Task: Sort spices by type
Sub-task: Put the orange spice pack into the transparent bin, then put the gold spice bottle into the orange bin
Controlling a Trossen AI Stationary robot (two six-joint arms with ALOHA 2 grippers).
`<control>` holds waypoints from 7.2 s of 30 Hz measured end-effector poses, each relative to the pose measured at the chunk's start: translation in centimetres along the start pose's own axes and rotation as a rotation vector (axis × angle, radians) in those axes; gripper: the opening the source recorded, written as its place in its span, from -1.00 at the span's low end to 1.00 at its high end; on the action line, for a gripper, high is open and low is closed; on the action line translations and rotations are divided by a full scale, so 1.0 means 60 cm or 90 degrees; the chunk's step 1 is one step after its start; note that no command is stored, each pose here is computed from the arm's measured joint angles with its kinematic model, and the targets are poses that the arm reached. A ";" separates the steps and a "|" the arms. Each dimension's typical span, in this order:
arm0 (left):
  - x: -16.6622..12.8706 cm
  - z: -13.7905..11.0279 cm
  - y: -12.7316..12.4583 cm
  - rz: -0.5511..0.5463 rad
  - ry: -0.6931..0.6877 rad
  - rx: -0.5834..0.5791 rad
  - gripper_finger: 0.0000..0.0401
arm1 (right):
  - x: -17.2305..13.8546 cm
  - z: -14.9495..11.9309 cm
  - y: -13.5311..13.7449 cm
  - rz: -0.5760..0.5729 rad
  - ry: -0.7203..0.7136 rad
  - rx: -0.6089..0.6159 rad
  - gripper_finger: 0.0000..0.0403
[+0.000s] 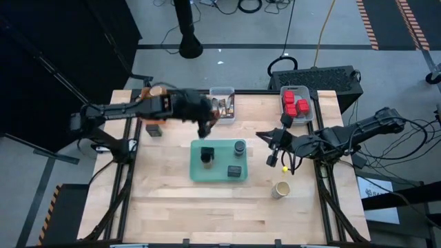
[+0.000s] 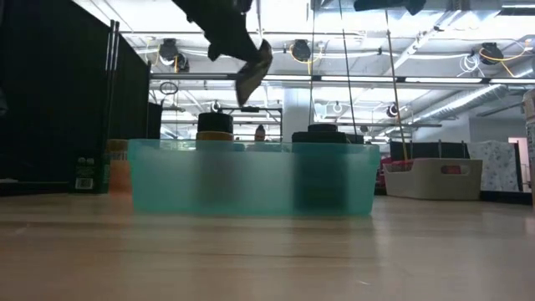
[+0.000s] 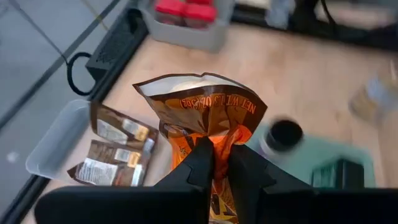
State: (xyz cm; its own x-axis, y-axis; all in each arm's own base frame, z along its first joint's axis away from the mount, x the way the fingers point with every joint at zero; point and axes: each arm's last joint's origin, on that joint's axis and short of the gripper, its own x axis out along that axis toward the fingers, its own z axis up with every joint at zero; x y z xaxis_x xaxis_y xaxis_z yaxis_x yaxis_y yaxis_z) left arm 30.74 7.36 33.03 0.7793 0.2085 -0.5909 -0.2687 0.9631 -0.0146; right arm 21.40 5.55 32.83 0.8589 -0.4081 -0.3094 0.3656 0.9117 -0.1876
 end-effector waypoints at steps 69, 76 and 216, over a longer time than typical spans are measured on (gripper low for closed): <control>0.026 -0.037 0.053 0.015 0.104 -0.116 -0.03 | 0.003 -0.013 -0.006 -0.014 0.044 0.034 -1.00; -0.086 -0.051 -0.074 0.013 0.104 -0.006 -0.03 | 0.003 -0.021 -0.006 -0.020 0.069 0.084 -1.00; 0.068 -0.127 -0.374 -0.087 -0.291 0.227 -0.03 | -0.124 -0.288 0.171 0.037 0.328 0.121 -1.00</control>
State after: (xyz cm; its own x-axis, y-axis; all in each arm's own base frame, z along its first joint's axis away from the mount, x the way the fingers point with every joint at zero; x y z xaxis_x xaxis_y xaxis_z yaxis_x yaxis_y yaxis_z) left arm 35.66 -14.69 24.82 0.9792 0.0550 -0.1951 -0.0040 0.9676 0.2525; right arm 12.54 17.10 17.09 0.6100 -0.2839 -0.7398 0.4223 0.9064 0.0003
